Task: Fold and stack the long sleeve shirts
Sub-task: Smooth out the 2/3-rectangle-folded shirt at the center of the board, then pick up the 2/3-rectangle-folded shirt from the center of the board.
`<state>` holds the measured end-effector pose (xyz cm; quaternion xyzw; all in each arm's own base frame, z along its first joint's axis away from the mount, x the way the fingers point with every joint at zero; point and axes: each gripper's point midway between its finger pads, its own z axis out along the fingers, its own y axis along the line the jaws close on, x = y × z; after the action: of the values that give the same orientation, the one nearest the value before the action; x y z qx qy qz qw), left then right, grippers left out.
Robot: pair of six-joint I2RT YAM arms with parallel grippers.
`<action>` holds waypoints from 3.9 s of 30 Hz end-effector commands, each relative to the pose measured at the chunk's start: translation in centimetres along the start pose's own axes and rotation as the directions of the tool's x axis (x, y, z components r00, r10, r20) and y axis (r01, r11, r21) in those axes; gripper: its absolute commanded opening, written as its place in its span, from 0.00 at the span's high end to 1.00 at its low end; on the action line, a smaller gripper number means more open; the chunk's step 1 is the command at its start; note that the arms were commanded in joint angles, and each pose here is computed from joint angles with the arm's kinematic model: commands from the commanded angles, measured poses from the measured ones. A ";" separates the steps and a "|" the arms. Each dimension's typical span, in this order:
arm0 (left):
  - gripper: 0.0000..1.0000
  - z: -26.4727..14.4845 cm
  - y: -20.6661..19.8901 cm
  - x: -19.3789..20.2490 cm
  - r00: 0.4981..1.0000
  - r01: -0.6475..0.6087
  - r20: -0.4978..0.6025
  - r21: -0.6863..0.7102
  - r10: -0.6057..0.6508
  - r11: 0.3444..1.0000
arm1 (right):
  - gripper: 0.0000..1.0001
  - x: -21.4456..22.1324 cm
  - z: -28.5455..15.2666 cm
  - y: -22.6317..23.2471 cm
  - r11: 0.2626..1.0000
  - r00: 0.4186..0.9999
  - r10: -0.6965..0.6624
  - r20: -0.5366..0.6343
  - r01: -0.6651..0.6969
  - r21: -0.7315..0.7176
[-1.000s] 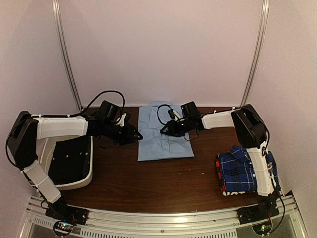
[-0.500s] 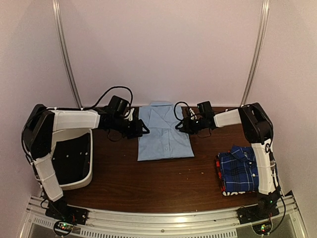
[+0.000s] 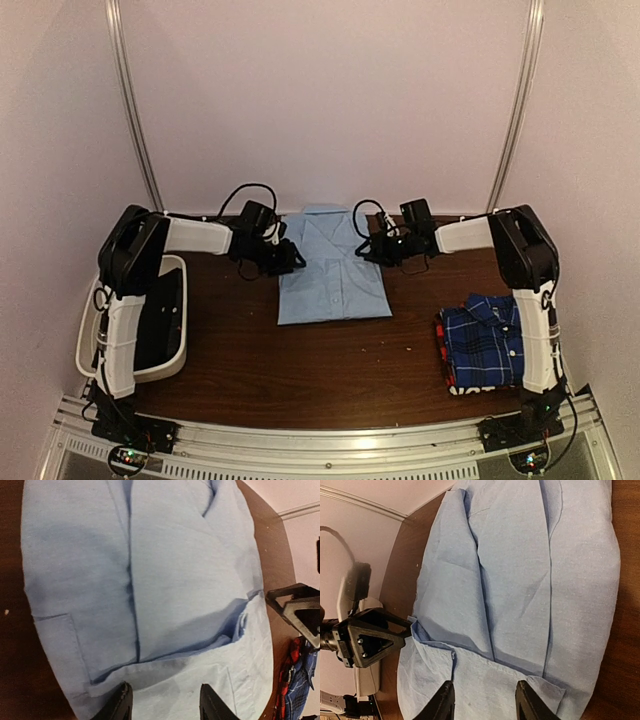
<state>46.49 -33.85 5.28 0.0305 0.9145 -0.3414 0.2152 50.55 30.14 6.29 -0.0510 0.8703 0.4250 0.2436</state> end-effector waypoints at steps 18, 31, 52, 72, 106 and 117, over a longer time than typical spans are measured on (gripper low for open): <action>0.52 -5.6 -0.4 -5.7 0.991 -0.069 0.108 -0.080 0.077 0.994 | 0.55 4.6 -5.7 7.9 0.978 0.982 -0.187 0.005 0.186 0.095; 0.53 -10.7 -0.1 3.7 0.999 0.015 0.035 -0.029 -0.014 0.999 | 0.57 11.2 -8.1 5.0 0.974 0.989 -0.137 -0.054 0.144 0.172; 0.57 -9.3 1.3 11.7 0.993 0.089 -0.075 -0.043 -0.092 0.995 | 0.65 16.4 -8.7 1.2 0.958 0.992 -0.060 -0.110 0.088 0.274; 0.63 -7.5 3.0 14.3 0.982 0.112 -0.138 -0.103 -0.126 0.988 | 0.66 16.4 -7.3 1.0 0.971 0.996 -0.033 -0.086 0.052 0.232; 1.00 -7.1 1.5 14.5 0.976 0.125 -0.170 -0.069 -0.135 0.990 | 1.00 17.3 -7.8 2.0 0.986 0.998 -0.006 -0.067 0.017 0.166; 1.00 -11.9 1.3 21.3 0.965 0.103 -0.231 -0.108 -0.125 0.989 | 1.00 22.3 -11.3 4.9 0.991 0.995 -0.006 -0.096 0.018 0.134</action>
<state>26.22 -28.27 3.64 0.0102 0.9426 -0.3183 0.1007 28.12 27.49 5.25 -0.0640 0.9038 0.3621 0.2191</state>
